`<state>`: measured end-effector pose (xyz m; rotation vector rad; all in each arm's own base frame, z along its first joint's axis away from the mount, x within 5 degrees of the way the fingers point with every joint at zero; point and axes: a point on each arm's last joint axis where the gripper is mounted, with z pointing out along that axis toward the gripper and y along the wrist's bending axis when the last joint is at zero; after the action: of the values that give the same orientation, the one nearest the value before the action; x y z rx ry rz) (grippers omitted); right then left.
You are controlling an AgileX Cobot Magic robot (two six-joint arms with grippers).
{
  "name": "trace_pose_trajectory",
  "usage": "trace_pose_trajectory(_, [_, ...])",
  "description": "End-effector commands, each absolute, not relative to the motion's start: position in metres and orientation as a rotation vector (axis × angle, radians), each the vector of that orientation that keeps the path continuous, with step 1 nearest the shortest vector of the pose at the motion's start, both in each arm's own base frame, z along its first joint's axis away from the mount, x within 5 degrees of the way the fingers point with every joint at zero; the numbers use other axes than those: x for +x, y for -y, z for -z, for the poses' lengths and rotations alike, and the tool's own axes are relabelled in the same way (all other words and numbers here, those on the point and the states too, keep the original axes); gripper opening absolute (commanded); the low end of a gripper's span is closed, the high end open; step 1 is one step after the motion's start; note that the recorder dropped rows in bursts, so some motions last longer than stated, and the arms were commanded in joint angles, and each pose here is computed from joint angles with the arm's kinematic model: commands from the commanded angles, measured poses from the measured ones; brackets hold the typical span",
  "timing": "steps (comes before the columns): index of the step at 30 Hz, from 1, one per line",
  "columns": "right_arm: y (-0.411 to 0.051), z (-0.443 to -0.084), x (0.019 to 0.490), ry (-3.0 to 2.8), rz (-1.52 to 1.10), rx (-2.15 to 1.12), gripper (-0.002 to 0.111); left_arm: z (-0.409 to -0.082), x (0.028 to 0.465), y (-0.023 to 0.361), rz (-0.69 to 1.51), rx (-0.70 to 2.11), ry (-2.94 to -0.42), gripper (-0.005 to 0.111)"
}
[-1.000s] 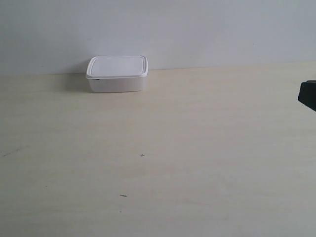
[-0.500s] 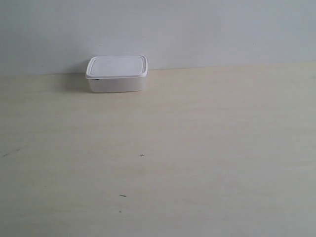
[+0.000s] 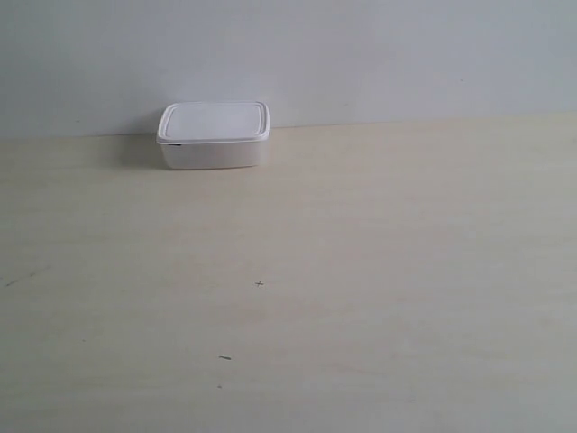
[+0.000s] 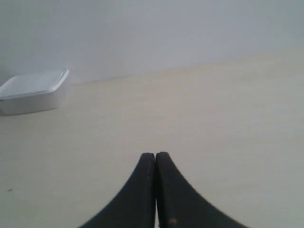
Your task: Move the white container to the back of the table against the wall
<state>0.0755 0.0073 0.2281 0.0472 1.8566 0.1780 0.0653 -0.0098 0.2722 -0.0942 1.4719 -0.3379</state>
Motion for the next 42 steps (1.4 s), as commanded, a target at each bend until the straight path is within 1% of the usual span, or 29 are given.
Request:
trace_pose_trajectory(1, [-0.006, -0.219, 0.074, -1.904, -0.164, 0.059, 0.000, -0.269, 0.065, 0.009, 0.332, -0.110, -1.467, 0.000])
trace_pose_trajectory(12, [-0.006, -0.219, 0.073, -1.871, -0.162, 0.047, 0.000, -0.269, 0.065, 0.009, 0.332, -0.110, -1.467, 0.000])
trace_pose_trajectory(20, [-0.008, -0.183, 0.073, -1.886, -0.179, 0.032, 0.000, -0.268, 0.065, 0.009, 0.318, -0.090, -1.472, 0.000])
trace_pose_trajectory(27, [-0.007, -0.180, 0.072, -1.919, -0.171, 0.037, 0.000, -0.268, 0.065, 0.009, 0.266, -0.044, -1.472, 0.000])
trace_pose_trajectory(39, [-0.007, -0.180, 0.072, -1.919, -0.171, 0.037, 0.000, -0.268, 0.066, 0.008, 0.261, -0.049, -1.470, 0.000])
trace_pose_trajectory(42, [-0.007, -0.180, 0.072, -1.919, -0.171, 0.037, 0.000, -0.266, 0.066, 0.004, 0.216, -0.071, -1.434, 0.000])
